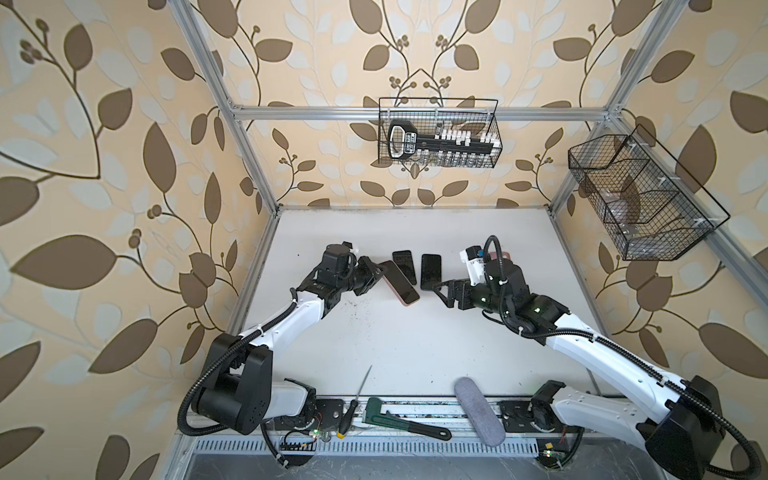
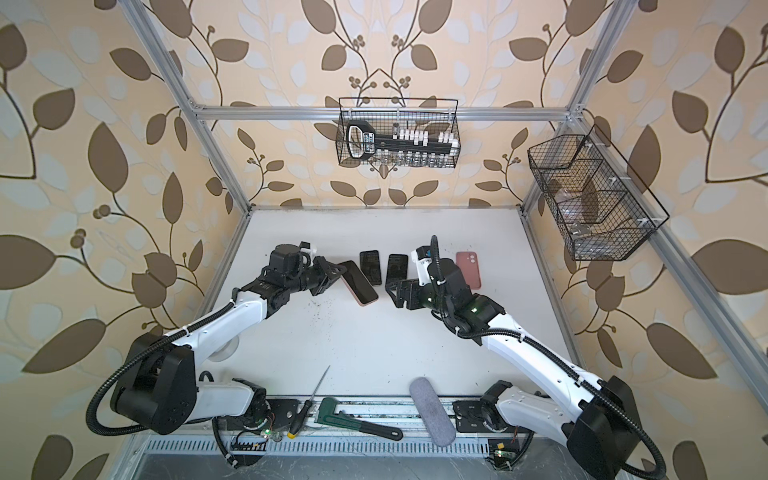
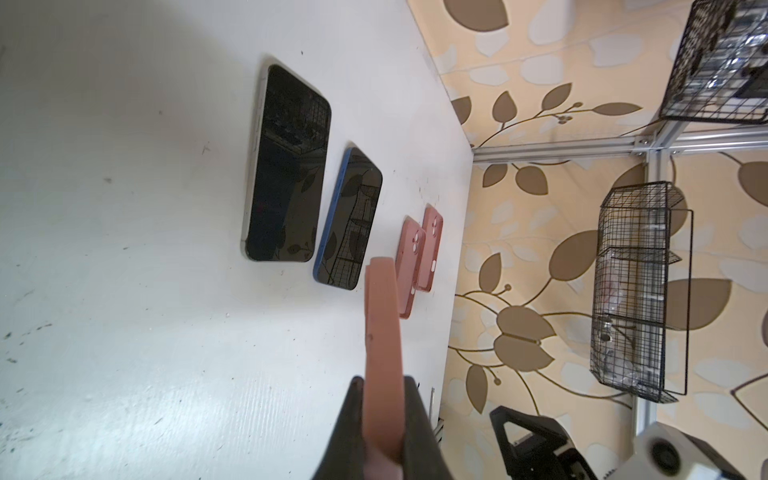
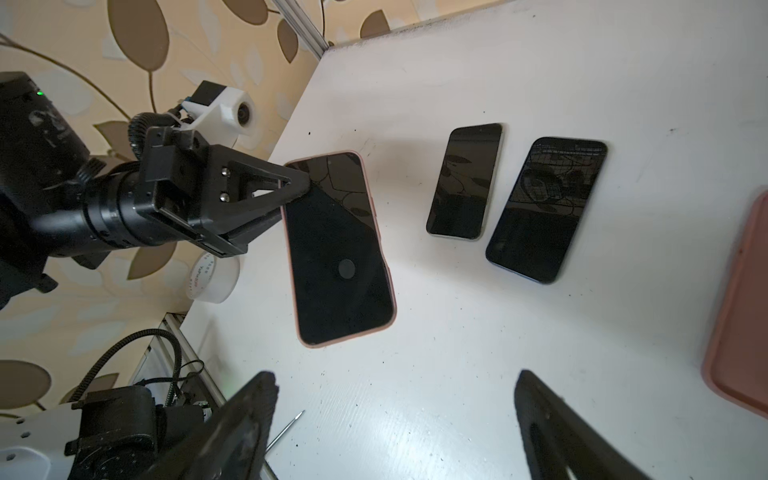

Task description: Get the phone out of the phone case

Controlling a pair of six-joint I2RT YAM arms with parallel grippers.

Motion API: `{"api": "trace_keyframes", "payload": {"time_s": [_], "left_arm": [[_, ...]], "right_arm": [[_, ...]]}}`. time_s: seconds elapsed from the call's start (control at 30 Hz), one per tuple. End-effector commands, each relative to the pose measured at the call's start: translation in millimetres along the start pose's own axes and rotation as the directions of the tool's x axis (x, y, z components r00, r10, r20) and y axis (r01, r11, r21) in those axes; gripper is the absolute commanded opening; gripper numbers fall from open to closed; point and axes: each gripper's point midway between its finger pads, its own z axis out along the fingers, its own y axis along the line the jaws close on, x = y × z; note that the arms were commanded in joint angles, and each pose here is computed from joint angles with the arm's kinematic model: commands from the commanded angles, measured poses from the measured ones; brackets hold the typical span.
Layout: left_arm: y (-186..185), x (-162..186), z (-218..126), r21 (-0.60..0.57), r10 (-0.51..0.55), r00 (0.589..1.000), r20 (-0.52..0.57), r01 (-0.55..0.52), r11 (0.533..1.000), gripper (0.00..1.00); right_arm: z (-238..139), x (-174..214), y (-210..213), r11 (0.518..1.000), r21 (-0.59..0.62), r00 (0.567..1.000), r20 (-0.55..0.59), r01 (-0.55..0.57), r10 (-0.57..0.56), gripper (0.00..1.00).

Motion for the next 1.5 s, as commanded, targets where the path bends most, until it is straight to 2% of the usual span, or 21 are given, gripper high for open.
{"api": "trace_keyframes", "payload": {"time_s": [0.0, 0.23, 0.5, 0.67, 0.87, 1.17, 1.47], "left_arm": [[-63.8, -18.7, -20.3, 0.175, 0.042, 0.994, 0.105, -0.060, 0.983, 0.00], [-83.5, -33.4, -35.6, 0.276, -0.033, 0.979, 0.199, -0.023, 0.961, 0.00], [-94.5, -35.7, -32.9, 0.354, -0.089, 0.977, 0.193, 0.015, 0.935, 0.00], [-108.2, -38.0, -32.4, 0.409, -0.104, 0.976, 0.191, 0.017, 0.912, 0.00], [-110.9, -40.9, -30.1, 0.417, -0.106, 0.971, 0.212, 0.008, 0.909, 0.00], [-113.8, -36.8, -20.0, 0.438, -0.118, 0.971, 0.206, 0.016, 0.899, 0.00], [-112.0, -28.6, -18.5, 0.419, -0.105, 0.970, 0.220, 0.003, 0.908, 0.00]], "right_arm": [[-4.3, 5.4, 10.8, 0.990, -0.130, 0.998, -0.007, -0.062, 0.061, 0.89], [-3.1, 13.1, 25.3, 0.935, -0.310, 0.984, -0.010, -0.171, 0.177, 0.87], [-6.5, 8.1, 40.9, 0.892, -0.404, 0.975, 0.003, -0.204, 0.224, 0.82], [-1.5, 10.0, 42.8, 0.871, -0.425, 0.963, -0.003, -0.245, 0.270, 0.80], [2.4, 9.6, 41.3, 0.877, -0.403, 0.955, 0.021, -0.262, 0.296, 0.79], [1.7, 10.9, 45.2, 0.860, -0.420, 0.939, 0.050, -0.290, 0.341, 0.79], [6.3, 13.1, 54.4, 0.848, -0.440, 0.938, 0.037, -0.295, 0.345, 0.74]]}}
